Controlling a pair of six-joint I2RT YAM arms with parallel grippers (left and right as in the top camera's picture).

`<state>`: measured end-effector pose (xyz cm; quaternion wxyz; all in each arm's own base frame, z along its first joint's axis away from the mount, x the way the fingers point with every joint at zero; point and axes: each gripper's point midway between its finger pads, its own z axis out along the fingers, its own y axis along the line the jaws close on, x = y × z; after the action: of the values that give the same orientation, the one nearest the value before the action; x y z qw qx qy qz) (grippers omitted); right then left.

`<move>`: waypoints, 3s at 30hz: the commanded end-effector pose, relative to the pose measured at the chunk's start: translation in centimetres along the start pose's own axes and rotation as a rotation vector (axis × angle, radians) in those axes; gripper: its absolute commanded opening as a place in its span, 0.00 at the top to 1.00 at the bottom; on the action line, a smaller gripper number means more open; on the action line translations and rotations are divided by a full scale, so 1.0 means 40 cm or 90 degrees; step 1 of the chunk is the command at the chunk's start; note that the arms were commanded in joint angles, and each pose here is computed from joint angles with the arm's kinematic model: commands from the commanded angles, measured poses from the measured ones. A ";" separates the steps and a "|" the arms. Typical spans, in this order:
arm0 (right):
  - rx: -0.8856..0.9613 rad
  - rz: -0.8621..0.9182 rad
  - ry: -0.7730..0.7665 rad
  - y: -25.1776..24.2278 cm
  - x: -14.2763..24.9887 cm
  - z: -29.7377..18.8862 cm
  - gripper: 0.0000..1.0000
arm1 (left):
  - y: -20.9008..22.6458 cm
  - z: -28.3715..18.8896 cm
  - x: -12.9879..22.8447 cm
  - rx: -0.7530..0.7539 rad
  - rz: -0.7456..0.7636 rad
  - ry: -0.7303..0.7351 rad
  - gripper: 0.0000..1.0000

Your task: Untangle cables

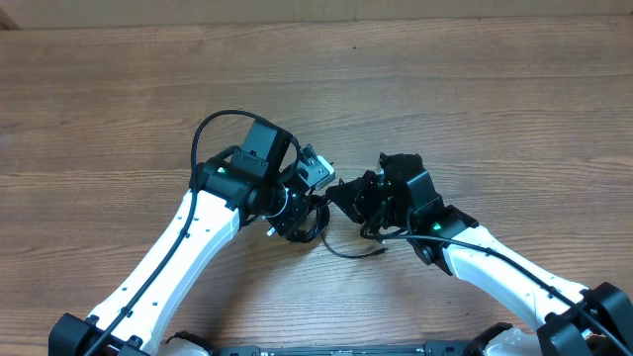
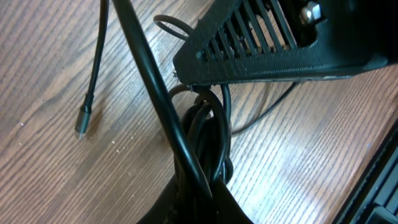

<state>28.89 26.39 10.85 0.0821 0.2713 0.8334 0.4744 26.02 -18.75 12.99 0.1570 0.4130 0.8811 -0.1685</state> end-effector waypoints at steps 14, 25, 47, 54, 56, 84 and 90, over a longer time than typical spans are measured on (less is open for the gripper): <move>0.077 -0.059 0.044 -0.071 0.057 0.008 0.96 | 0.010 -0.031 -0.074 -0.015 0.029 -0.078 0.71; 0.073 -0.071 0.049 -0.068 0.060 0.008 0.96 | 0.064 -0.028 -0.064 -0.083 -0.108 -0.065 0.94; 0.072 -0.112 0.050 -0.068 0.059 0.008 0.96 | 0.147 0.072 -0.028 -0.148 -0.500 -0.036 0.77; 0.071 -0.111 0.048 -0.068 0.056 0.007 0.96 | 0.167 0.136 -0.041 -0.137 -0.499 -0.032 0.96; 0.070 -0.113 0.040 -0.065 0.051 0.008 0.96 | 0.154 0.139 -0.050 -0.113 -0.488 -0.034 0.96; 0.081 -0.057 -0.051 -0.065 -0.009 0.007 0.29 | 0.028 0.143 -0.065 0.074 -0.289 -0.010 0.96; 0.087 -0.008 -0.112 -0.070 -0.048 0.001 0.29 | 0.028 0.143 -0.065 0.073 -0.289 -0.010 0.96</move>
<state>28.36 25.02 8.26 0.1169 0.2728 0.8664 0.4017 29.15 -21.82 8.41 0.0947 0.1991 0.9443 -0.2443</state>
